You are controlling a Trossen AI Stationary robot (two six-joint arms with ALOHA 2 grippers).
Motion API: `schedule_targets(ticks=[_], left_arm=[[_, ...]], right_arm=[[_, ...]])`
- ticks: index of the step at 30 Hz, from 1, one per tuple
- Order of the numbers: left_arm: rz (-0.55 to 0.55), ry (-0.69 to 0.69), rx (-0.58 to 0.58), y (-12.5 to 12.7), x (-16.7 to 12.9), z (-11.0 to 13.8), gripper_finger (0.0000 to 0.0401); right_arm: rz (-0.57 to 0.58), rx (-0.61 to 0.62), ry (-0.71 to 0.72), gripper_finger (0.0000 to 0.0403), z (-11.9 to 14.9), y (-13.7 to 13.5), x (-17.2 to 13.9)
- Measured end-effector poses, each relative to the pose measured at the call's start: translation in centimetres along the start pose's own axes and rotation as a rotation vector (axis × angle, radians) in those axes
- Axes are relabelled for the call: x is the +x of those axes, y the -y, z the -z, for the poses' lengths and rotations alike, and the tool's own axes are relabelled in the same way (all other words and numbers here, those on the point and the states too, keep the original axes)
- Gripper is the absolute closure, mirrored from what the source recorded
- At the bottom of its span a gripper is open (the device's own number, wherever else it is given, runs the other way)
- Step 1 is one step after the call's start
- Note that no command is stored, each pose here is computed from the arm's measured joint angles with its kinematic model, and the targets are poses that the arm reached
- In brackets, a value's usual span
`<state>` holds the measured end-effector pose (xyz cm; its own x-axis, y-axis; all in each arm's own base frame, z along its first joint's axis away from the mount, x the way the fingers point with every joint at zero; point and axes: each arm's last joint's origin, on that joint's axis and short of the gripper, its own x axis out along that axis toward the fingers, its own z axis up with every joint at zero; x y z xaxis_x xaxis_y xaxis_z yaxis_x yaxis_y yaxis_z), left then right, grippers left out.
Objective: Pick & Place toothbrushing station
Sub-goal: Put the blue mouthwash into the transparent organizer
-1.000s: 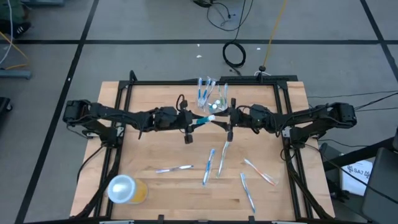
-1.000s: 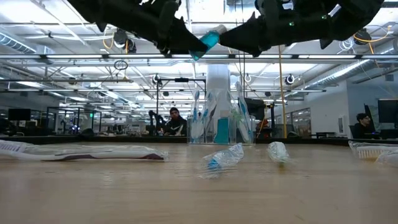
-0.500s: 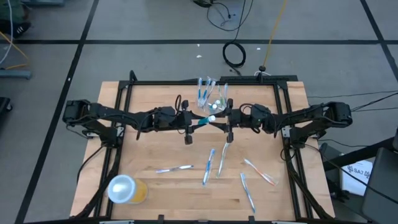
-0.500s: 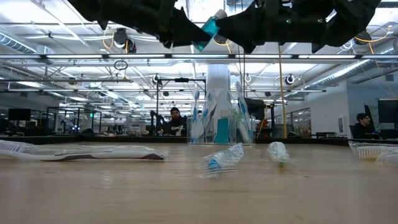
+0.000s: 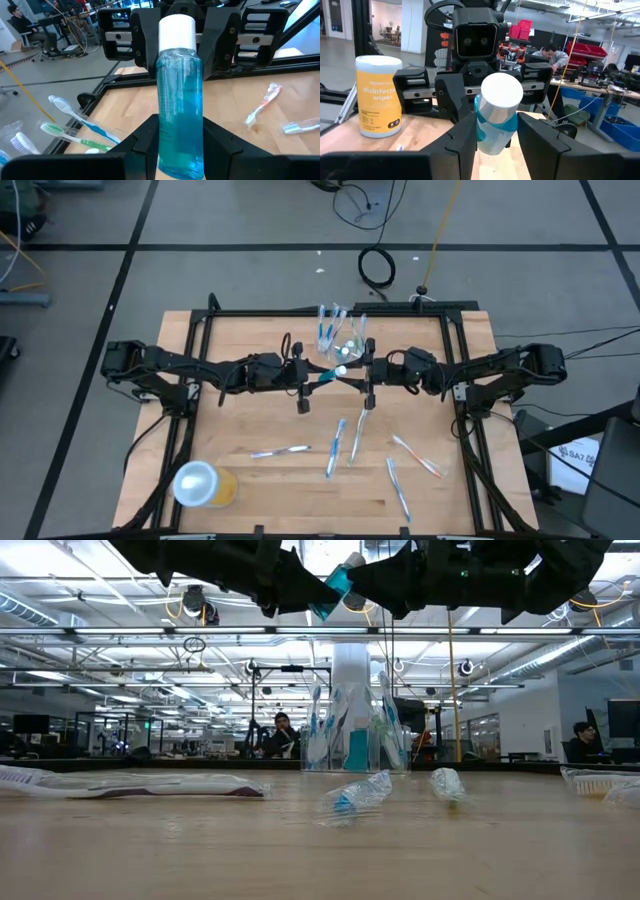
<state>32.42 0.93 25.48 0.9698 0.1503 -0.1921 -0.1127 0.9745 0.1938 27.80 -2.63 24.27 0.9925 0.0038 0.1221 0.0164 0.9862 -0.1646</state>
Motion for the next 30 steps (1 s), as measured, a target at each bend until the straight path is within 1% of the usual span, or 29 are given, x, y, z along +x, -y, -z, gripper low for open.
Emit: schedule_targets(ticks=[4, 10, 13, 15, 21, 26, 30], left_arm=[[0.000, 0.000, -0.001, 0.0, 0.0, 0.0, 0.0288], [0.000, 0.001, -0.001, 0.0, 0.0, 0.0, 0.0288], [-0.022, 0.000, 0.005, -0.1, 0.0, 0.0, 0.0288], [-0.044, 0.004, 0.004, -0.2, -0.3, -0.3, 0.0288], [-0.061, 0.037, -0.002, -0.5, -0.9, -1.0, 0.0288], [-0.061, 0.025, 0.000, -0.6, -1.1, -1.1, 0.0288], [-0.064, 0.048, -0.006, -0.6, -1.2, -1.3, 0.0288]], right_arm=[[-0.001, -0.011, 0.000, 0.0272, 0.0, 0.0, 0.0], [-0.001, 0.003, 0.001, 0.0272, 0.0, 0.0, 0.0], [0.004, 0.002, 0.004, 0.0272, -0.2, 0.0, -0.1], [0.010, 0.000, 0.017, 0.0272, -0.4, 0.1, -0.1], [0.014, -0.006, 0.043, 0.0273, -1.0, 0.2, -0.3], [0.014, 0.018, 0.062, 0.0273, -1.2, 0.3, -0.3], [0.013, 0.028, 0.066, 0.0273, -1.2, 0.3, -0.3]])
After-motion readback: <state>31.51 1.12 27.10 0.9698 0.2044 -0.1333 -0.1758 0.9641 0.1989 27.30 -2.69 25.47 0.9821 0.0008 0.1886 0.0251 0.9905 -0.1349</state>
